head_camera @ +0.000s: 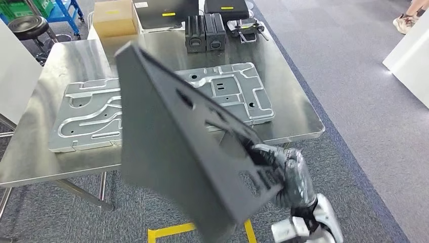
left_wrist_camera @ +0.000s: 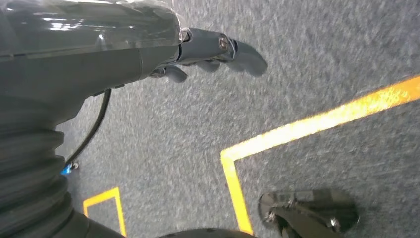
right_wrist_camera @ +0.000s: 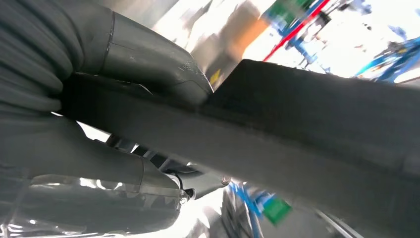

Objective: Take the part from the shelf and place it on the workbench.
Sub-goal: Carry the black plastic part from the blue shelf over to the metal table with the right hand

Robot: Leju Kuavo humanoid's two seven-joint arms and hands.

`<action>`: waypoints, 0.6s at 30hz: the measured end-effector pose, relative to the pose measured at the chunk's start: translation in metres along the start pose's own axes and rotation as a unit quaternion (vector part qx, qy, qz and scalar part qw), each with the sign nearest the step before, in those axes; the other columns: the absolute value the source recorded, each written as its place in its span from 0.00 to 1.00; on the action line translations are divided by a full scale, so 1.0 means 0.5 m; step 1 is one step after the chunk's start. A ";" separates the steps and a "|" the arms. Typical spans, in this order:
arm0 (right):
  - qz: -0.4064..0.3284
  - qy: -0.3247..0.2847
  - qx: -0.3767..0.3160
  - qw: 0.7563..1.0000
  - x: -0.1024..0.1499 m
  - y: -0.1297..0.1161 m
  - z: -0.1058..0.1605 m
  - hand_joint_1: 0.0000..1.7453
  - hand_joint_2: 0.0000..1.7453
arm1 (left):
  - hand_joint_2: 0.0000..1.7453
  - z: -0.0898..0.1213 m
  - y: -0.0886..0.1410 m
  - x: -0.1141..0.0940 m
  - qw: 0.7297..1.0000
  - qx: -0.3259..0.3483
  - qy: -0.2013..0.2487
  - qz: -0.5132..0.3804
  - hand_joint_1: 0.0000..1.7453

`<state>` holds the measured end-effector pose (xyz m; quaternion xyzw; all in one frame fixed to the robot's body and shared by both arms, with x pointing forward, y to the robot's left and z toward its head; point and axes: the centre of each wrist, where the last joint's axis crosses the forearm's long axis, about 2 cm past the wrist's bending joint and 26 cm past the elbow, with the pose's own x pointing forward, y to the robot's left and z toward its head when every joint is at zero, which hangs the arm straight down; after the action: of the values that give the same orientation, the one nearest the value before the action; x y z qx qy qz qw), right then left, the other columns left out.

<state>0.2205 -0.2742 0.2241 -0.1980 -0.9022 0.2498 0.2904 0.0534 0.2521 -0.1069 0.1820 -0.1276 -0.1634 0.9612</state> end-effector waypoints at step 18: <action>0.513 -0.027 0.143 0.846 -0.241 -0.179 -0.557 1.00 1.00 | 1.00 -0.003 0.013 0.043 0.995 0.078 -0.060 -0.031 0.00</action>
<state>0.4657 -0.3125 0.4205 -0.5814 -0.6341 0.4951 0.1214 0.0754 0.2508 -0.1018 0.2503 -0.1915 -0.1932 0.9292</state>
